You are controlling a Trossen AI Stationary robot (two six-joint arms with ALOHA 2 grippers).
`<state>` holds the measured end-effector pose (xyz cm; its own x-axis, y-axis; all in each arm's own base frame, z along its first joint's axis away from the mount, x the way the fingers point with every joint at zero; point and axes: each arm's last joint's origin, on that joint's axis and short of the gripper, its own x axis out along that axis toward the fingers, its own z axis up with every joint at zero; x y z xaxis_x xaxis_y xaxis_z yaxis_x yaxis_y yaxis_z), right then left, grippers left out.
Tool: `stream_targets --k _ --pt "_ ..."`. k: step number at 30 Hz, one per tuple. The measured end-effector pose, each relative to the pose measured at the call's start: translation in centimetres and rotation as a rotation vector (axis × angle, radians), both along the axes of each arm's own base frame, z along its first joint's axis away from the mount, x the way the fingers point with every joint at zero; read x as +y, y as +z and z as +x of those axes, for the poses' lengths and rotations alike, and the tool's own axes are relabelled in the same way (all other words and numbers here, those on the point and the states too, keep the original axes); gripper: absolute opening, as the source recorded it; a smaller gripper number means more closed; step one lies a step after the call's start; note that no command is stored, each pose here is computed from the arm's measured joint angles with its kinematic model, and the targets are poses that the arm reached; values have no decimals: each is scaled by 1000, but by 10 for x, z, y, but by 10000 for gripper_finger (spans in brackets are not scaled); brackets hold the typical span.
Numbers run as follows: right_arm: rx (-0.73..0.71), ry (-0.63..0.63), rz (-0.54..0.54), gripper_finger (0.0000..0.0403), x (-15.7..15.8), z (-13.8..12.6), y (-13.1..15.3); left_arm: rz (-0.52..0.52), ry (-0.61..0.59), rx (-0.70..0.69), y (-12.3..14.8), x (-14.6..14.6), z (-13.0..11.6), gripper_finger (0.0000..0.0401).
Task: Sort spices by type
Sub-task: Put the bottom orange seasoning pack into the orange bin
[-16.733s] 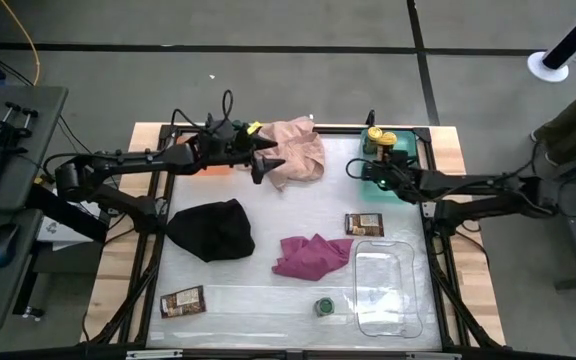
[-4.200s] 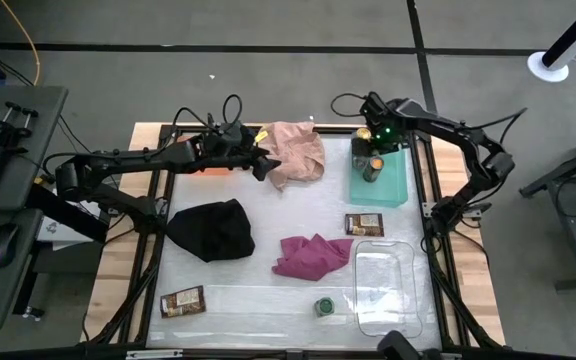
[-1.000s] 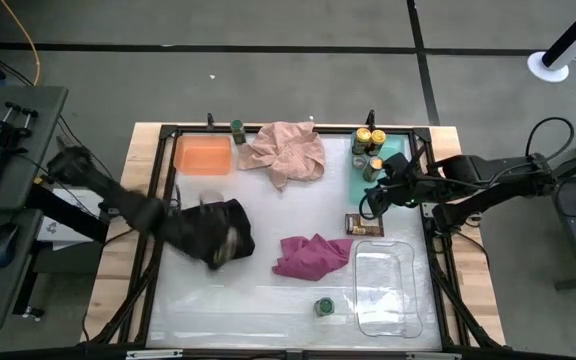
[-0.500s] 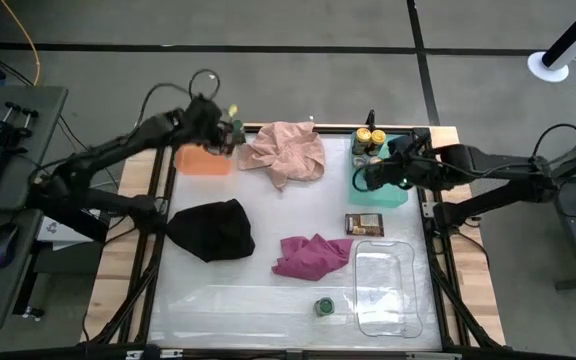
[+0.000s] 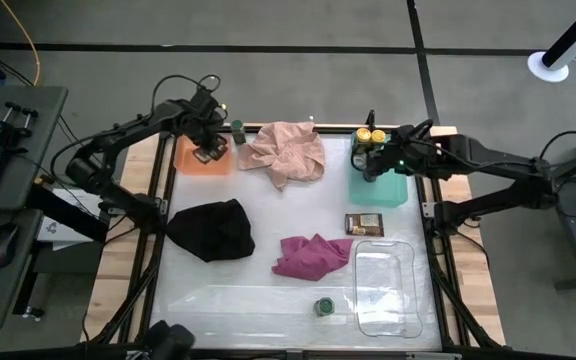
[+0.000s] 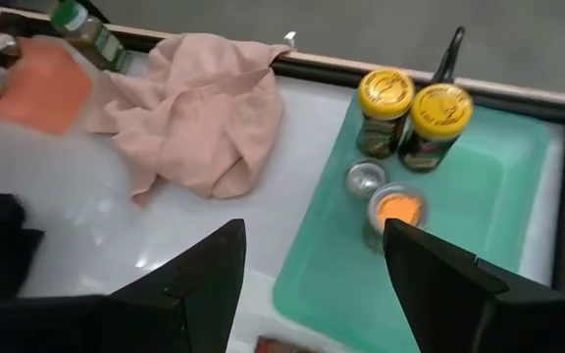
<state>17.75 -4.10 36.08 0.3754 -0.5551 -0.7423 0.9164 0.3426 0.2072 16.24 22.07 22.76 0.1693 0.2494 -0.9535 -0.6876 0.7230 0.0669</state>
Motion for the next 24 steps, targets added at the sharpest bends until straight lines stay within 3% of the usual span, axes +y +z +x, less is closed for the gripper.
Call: stream_targets --k 3,9,16,24 --pt "29 11 -14 236 -5 -1 0 36 -139 109 -2 -3 1 3" --pt "70 45 -31 236 -11 -3 0 -12 -442 249 -4 -13 -2 4" --pt "89 73 -40 236 -10 -3 0 -8 -509 262 -4 -16 1 27" --pt "100 95 -41 236 -10 -3 0 8 -568 265 -4 -19 7 144"
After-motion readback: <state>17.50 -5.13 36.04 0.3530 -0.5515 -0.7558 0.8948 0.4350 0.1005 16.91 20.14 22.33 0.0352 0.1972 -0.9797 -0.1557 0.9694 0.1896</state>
